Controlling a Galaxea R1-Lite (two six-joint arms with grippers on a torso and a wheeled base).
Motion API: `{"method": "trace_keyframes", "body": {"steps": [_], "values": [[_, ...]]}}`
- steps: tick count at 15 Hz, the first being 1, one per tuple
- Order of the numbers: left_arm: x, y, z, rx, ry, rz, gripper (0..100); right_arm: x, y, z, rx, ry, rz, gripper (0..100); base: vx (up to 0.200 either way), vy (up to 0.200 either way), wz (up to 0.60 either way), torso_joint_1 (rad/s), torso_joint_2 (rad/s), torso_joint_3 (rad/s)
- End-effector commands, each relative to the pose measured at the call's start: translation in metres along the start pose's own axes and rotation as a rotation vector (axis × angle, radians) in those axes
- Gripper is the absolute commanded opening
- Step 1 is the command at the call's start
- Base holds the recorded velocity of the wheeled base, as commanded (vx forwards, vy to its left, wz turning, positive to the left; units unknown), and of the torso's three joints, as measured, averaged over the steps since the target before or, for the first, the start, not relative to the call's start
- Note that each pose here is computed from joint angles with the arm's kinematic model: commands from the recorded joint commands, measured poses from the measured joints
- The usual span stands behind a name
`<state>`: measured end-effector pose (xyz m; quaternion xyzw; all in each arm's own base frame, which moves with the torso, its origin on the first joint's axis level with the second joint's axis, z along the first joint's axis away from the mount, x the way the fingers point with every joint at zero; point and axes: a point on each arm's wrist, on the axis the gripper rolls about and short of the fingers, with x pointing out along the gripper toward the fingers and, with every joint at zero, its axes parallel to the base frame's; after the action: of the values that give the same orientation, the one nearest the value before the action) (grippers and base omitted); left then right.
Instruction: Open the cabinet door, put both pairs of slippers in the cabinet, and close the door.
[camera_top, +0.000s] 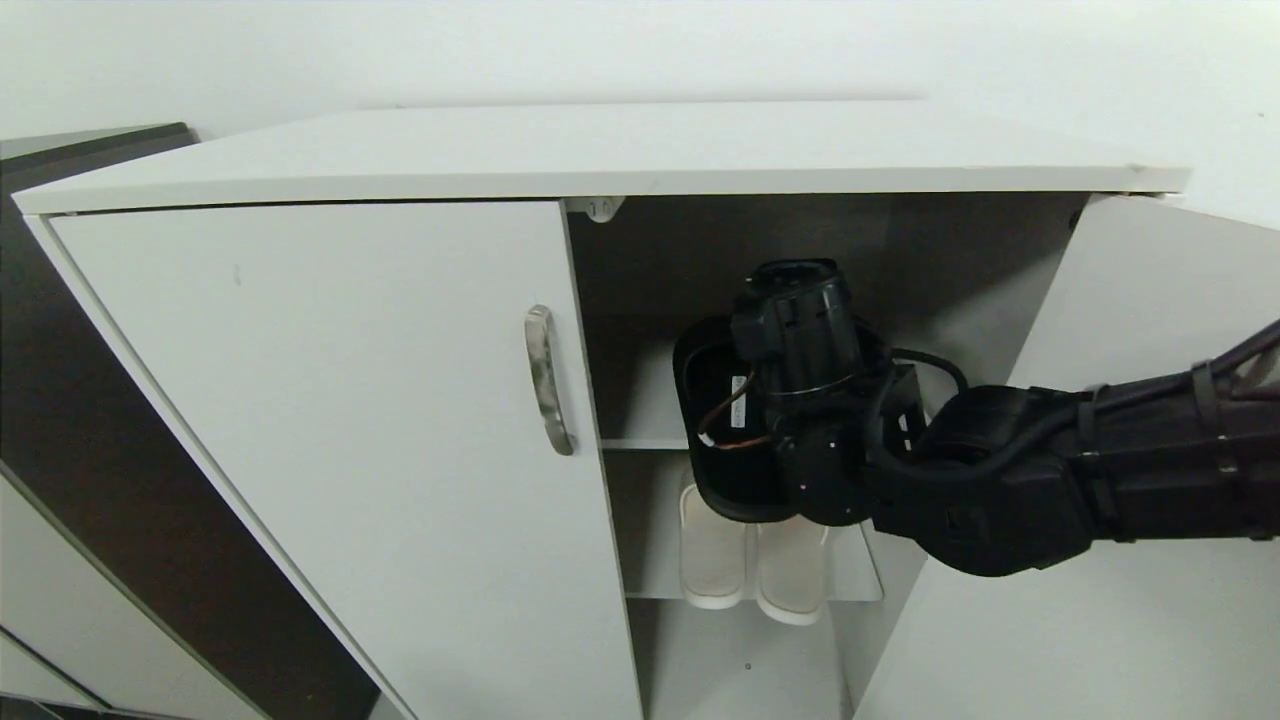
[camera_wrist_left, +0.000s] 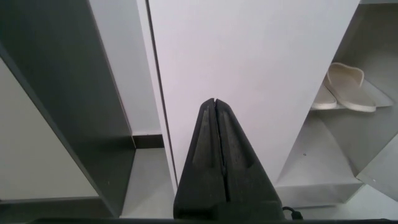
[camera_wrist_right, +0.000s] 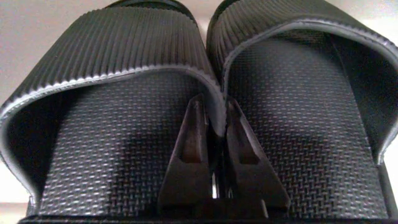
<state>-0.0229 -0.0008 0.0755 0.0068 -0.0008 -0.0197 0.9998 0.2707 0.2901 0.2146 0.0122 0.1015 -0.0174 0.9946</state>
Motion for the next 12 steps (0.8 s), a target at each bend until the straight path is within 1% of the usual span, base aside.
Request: {"method": "trace_keyframes", "body": {"steps": [1, 7, 12], "values": [[0.0, 0.0, 0.0, 0.0, 0.001, -0.001, 0, 0.016, 0.002, -0.001, -0.003, 0.004, -0.021, 0, 0.0, 0.0, 0.0, 0.0, 0.0, 0.0], [0.0, 0.0, 0.0, 0.0, 0.001, -0.001, 0, 0.043, 0.008, 0.004, 0.008, 0.0, -0.057, 0, 0.0, 0.0, 0.0, 0.0, 0.0, 0.0], [0.0, 0.0, 0.0, -0.001, 0.001, -0.001, 0, 0.055, 0.01, 0.008, 0.026, -0.015, -0.07, 0, 0.0, 0.0, 0.0, 0.0, 0.0, 0.0]]}}
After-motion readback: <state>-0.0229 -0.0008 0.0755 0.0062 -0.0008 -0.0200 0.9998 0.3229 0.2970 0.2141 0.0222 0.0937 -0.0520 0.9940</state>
